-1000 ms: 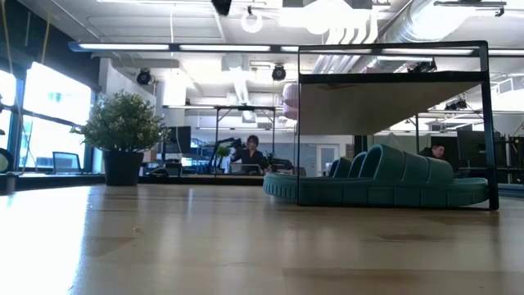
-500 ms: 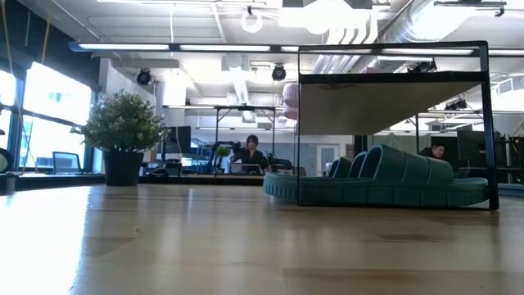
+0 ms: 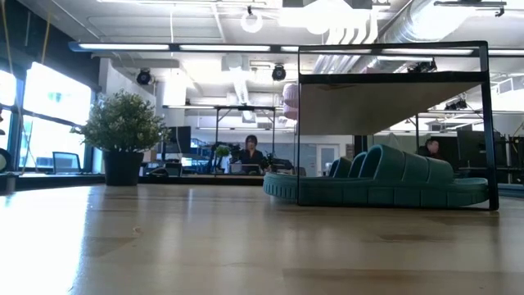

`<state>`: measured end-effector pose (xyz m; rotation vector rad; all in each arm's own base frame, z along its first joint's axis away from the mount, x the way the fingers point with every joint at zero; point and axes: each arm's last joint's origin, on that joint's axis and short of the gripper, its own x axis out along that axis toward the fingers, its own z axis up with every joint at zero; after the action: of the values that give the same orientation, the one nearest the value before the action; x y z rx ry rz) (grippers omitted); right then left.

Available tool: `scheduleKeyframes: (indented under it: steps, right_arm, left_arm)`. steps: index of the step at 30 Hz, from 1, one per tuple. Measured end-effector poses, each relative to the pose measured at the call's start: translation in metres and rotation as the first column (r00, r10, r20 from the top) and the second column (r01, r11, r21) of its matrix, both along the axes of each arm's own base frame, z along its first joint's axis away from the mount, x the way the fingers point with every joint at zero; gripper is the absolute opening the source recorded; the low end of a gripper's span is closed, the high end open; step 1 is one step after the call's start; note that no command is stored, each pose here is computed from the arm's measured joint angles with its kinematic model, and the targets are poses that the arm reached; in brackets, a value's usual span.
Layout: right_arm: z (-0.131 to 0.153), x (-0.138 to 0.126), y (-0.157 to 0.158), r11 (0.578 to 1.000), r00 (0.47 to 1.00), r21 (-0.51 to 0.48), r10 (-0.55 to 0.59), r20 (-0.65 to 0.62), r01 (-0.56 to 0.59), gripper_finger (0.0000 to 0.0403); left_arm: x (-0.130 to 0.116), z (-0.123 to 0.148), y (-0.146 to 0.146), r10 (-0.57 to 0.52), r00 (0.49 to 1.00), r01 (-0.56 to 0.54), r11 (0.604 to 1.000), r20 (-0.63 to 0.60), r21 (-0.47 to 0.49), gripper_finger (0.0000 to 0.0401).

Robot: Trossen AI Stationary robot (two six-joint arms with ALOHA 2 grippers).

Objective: Pick and place slides into the shelf
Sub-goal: Return to Home Position

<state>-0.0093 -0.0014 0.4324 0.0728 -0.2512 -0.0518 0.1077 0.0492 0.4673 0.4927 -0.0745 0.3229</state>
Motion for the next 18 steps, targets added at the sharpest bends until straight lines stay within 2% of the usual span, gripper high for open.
scheduleKeyframes:
  steps: [7,18]
  right_arm:
    - [-0.029,-0.008,-0.001,0.998,0.998,0.058,-0.009,0.054,0.006,0.0000]
    - [-0.069,-0.010,-0.001,0.986,0.993,0.166,-0.002,0.115,-0.018,0.0000]
  left_arm:
    - [-0.045,-0.023,-0.020,0.099,0.992,-0.097,0.995,0.084,-0.022,0.0046]
    - [-0.083,-0.086,-0.033,0.244,0.956,-0.223,0.965,0.160,-0.140,0.0046]
